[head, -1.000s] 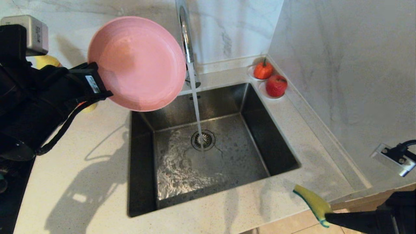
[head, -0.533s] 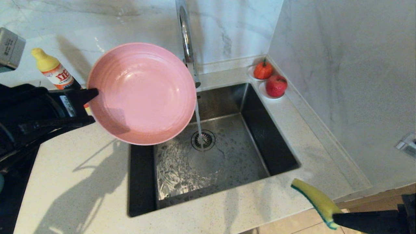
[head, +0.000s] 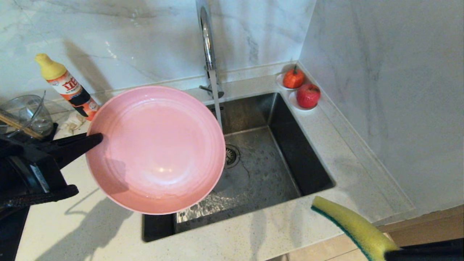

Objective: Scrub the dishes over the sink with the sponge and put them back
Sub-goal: Wipe the plate

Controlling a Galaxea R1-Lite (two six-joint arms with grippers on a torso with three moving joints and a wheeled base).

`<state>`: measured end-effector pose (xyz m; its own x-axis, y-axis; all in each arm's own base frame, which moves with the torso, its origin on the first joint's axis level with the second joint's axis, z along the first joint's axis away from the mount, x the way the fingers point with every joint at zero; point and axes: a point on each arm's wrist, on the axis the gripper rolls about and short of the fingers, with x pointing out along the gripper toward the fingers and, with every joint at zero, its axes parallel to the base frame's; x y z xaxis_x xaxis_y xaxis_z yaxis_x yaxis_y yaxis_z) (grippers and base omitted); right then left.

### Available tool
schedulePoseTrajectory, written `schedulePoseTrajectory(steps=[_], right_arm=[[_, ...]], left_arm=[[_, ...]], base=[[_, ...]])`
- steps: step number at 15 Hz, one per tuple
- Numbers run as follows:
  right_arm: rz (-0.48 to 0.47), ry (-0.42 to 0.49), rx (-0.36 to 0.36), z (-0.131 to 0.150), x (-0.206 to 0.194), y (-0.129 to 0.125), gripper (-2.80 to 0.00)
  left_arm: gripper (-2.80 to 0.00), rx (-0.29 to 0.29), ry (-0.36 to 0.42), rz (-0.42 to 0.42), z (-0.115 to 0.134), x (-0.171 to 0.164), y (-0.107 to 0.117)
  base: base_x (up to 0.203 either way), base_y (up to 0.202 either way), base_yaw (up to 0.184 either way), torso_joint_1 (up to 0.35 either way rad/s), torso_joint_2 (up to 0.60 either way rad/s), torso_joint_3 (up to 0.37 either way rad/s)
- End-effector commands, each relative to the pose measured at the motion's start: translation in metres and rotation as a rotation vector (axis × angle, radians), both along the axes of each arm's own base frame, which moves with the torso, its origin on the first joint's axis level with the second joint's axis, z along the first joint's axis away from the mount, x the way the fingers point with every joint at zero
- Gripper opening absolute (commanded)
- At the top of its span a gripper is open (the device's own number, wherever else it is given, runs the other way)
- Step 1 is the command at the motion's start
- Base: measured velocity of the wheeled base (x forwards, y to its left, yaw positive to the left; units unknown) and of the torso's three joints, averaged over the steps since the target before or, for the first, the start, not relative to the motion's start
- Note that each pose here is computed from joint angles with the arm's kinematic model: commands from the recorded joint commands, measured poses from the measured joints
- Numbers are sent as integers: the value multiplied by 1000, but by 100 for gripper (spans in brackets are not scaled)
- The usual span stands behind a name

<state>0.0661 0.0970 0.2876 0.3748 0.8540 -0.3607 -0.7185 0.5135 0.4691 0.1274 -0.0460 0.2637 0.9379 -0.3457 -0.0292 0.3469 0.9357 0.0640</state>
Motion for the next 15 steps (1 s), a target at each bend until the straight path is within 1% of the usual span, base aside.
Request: schedulePoseTrajectory(steps=[1, 2, 4, 7, 9, 11, 12, 13, 15], right_arm=[[57, -34, 25, 12, -4, 4, -280], [80, -51, 16, 12, -5, 6, -280], [110, -87, -6, 12, -6, 8, -280], [128, -104, -1, 16, -4, 13, -280], [154, -110, 6, 19, -6, 17, -280], [156, -119, 19, 28, -4, 22, -280], [155, -123, 25, 33, -2, 25, -280], [151, -124, 26, 36, 1, 31, -280], [146, -125, 30, 42, 5, 38, -280]], left_arm=[[-280, -2, -36, -33, 14, 4, -7], [-280, 4, -35, -54, 18, 8, -12], [-280, 25, -35, -69, 20, 15, -18], [-280, 67, -39, -131, 18, 16, -28], [-280, 101, -10, -147, 11, 26, -37], [-280, 125, 39, -147, 2, 43, -53], [-280, 117, 37, -135, 6, 48, -63], [-280, 91, 29, -109, 14, 53, -71], [-280, 19, 35, -36, 25, 63, -86]], base=[[0, 0, 0, 0, 0, 0], [0, 0, 0, 0, 0, 0], [0, 0, 0, 0, 0, 0], [0, 0, 0, 0, 0, 0], [0, 0, 0, 0, 0, 0], [0, 0, 0, 0, 0, 0], [0, 0, 0, 0, 0, 0], [0, 0, 0, 0, 0, 0], [0, 0, 0, 0, 0, 0]])
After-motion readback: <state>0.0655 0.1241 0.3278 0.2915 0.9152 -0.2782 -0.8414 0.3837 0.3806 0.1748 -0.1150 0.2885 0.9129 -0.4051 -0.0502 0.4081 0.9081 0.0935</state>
